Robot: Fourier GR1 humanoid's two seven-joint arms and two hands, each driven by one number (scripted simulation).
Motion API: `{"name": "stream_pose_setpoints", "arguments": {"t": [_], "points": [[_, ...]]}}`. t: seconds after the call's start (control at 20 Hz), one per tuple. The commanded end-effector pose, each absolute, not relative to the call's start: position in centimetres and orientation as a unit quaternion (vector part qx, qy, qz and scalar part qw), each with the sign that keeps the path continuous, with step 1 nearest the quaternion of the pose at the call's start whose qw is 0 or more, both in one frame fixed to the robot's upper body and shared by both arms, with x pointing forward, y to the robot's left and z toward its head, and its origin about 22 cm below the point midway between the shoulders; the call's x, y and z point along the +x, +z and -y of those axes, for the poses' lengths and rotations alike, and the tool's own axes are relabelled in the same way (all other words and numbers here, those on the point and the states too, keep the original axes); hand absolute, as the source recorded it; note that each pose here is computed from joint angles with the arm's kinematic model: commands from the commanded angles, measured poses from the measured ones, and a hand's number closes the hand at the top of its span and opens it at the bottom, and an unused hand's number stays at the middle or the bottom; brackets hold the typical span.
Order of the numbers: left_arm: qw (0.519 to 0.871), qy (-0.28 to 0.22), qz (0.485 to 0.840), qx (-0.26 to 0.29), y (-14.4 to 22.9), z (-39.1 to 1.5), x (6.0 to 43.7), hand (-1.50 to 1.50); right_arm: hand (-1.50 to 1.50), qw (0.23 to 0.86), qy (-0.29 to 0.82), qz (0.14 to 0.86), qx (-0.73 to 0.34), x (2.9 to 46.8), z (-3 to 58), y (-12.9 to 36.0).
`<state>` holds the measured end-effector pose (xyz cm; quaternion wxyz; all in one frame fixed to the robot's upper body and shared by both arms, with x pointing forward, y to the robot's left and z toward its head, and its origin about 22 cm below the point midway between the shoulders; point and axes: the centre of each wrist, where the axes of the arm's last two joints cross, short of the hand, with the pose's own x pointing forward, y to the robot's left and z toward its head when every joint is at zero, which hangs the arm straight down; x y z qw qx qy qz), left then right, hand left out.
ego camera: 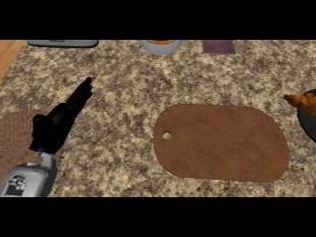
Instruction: Pick the croissant from the cutting board and place it in the pan
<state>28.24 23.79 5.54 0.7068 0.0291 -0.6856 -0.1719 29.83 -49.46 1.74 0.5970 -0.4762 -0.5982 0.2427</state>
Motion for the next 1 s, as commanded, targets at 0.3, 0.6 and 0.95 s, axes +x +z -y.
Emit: {"name": "stream_pose_setpoints", "arguments": {"t": [0.3, 0.6, 0.95], "points": [[0.712, -0.171, 0.681, 0.025, 4.2, -23.6, 27.4, 0.0, -1.5, 0.646, 0.187, 0.631, -0.387, 31.2, 49.7, 3.1], [0.707, -0.169, 0.686, 0.022, 5.3, -24.1, 28.1, 0.0, -1.5, 0.622, 0.049, 0.717, -0.31, 32.1, 49.0, 3.2], [0.706, -0.17, 0.687, 0.029, 7.1, -24.1, 29.2, 0.0, -1.5, 0.644, 0.004, 0.732, -0.222, 27.9, 53.3, 3.8]]}}
